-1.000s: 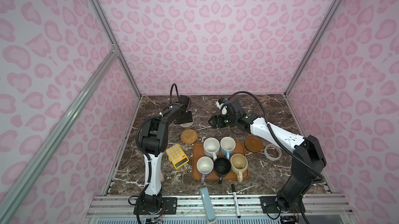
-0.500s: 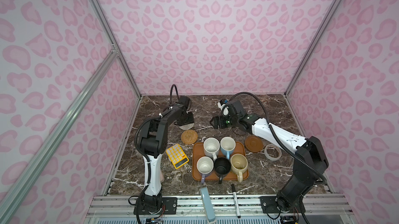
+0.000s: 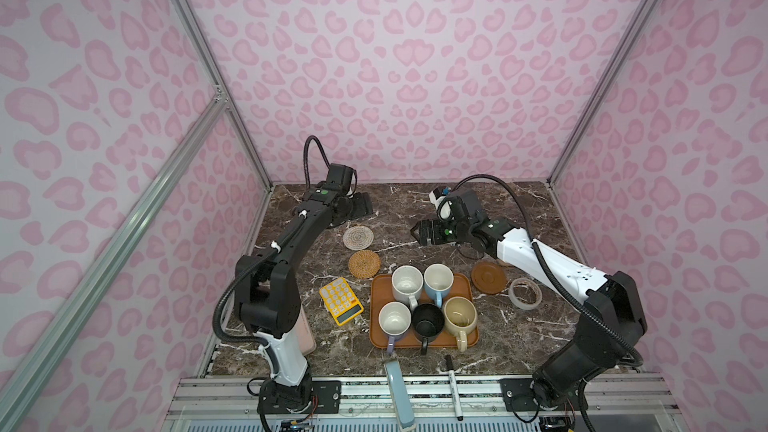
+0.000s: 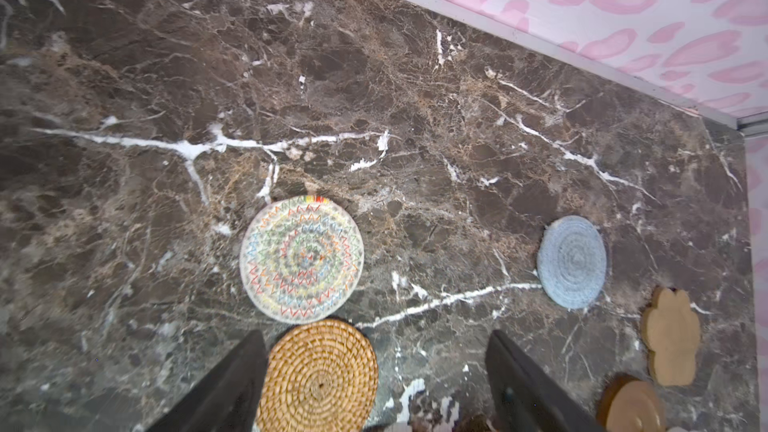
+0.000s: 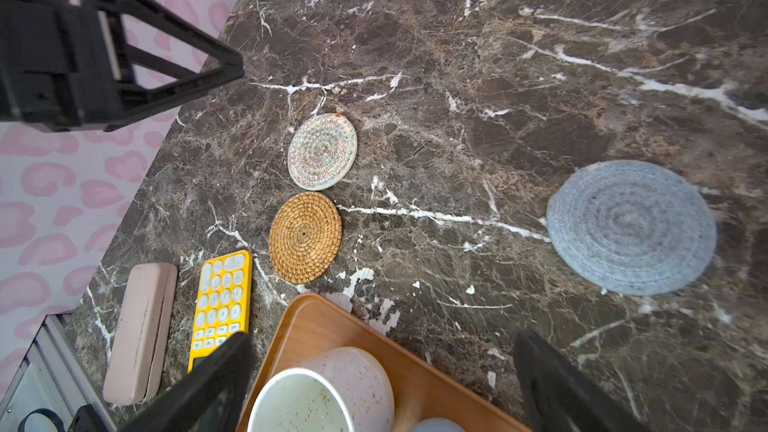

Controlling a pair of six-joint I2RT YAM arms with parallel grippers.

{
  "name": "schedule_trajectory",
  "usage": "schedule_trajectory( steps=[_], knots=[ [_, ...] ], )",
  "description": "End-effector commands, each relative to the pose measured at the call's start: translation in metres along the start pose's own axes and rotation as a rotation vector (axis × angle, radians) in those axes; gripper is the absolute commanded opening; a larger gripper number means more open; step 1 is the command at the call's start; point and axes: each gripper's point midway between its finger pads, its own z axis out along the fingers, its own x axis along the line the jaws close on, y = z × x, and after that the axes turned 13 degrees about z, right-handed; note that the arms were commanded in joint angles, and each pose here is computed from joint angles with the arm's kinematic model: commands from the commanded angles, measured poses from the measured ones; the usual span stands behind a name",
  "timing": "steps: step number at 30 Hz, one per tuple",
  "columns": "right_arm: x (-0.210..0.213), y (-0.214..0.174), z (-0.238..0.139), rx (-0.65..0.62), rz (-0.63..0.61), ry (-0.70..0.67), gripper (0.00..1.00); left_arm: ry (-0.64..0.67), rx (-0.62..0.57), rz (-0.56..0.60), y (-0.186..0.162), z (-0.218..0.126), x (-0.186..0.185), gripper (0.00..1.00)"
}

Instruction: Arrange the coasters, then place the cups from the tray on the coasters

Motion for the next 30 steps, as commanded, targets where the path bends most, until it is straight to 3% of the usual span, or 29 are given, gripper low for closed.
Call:
schedule_trajectory(
  steps=[1, 7, 11, 20, 30],
  knots=[
    [-0.010, -0.005, -0.007, 0.008, -0.033, -0.039, 0.99, 0.026, 0.087, -0.022, -0.038, -0.007, 0.010, 0.84],
    [-0.024, -0.012, -0.016, 0.016, -0.032, -0.049, 0.99, 0.093, 0.183, -0.045, -0.112, 0.008, 0.037, 0.79],
    [-0.032, -0.018, -0.017, 0.037, -0.026, -0.059, 0.99, 0.167, 0.224, 0.002, -0.137, 0.016, 0.044, 0.78],
    [-0.035, -0.024, -0.013, 0.061, -0.022, -0.058, 0.99, 0.224, 0.272, 0.122, -0.144, 0.049, 0.021, 0.72],
    [-0.041, -0.026, -0.017, 0.050, 0.004, -0.063, 0.96, 0.195, 0.293, 0.142, -0.152, 0.078, -0.001, 0.63]
  ],
)
